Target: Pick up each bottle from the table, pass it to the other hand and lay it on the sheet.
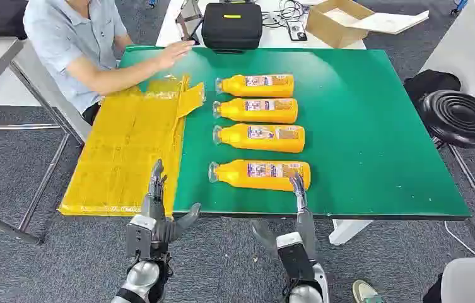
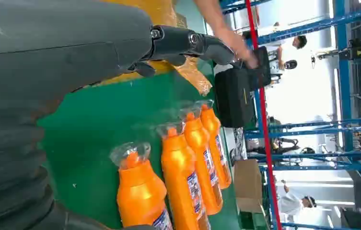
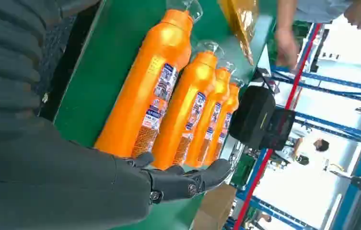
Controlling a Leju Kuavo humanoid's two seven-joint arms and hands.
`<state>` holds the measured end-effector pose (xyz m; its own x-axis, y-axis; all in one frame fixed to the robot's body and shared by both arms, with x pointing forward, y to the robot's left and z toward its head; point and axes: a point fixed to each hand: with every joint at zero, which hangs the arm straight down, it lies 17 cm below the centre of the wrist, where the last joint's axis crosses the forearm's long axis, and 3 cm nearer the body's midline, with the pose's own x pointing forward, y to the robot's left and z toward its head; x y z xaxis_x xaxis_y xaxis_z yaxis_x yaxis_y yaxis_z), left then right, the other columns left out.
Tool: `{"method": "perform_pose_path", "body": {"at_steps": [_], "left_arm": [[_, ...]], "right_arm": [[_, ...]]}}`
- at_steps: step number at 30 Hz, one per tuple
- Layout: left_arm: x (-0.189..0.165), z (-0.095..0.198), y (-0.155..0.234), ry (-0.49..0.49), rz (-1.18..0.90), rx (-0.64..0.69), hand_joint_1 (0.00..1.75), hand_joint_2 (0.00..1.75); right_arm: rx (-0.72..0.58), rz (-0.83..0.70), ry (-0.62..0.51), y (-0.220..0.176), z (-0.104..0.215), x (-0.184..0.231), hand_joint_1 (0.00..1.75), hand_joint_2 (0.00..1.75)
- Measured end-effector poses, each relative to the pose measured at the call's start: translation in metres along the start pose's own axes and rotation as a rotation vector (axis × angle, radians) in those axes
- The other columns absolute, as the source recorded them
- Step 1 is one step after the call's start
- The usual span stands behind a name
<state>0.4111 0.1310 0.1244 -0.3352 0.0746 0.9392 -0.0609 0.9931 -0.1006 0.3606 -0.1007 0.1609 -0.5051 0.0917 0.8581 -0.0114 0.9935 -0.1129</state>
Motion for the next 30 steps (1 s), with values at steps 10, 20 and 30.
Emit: {"method": "perform_pose_path", "body": {"at_steps": [10,20,30], "left_arm": [[-0.002,0.014,0.002,0.020,0.009,0.015,0.00,1.75],[0.005,0.025,-0.011,0.011,0.012,-0.039,0.00,1.75],[0.016,0.025,-0.036,-0.008,0.076,-0.127,0.00,1.75]], "right_arm": [[-0.094,0.045,0.025,-0.041,-0.008,-0.014,0.00,1.75],[-0.004,0.332,-0.069,-0.036,-0.040,-0.020,0.00,1.75],[0.153,0.732,-0.065,-0.052,-0.080,-0.084,0.00,1.75]]}}
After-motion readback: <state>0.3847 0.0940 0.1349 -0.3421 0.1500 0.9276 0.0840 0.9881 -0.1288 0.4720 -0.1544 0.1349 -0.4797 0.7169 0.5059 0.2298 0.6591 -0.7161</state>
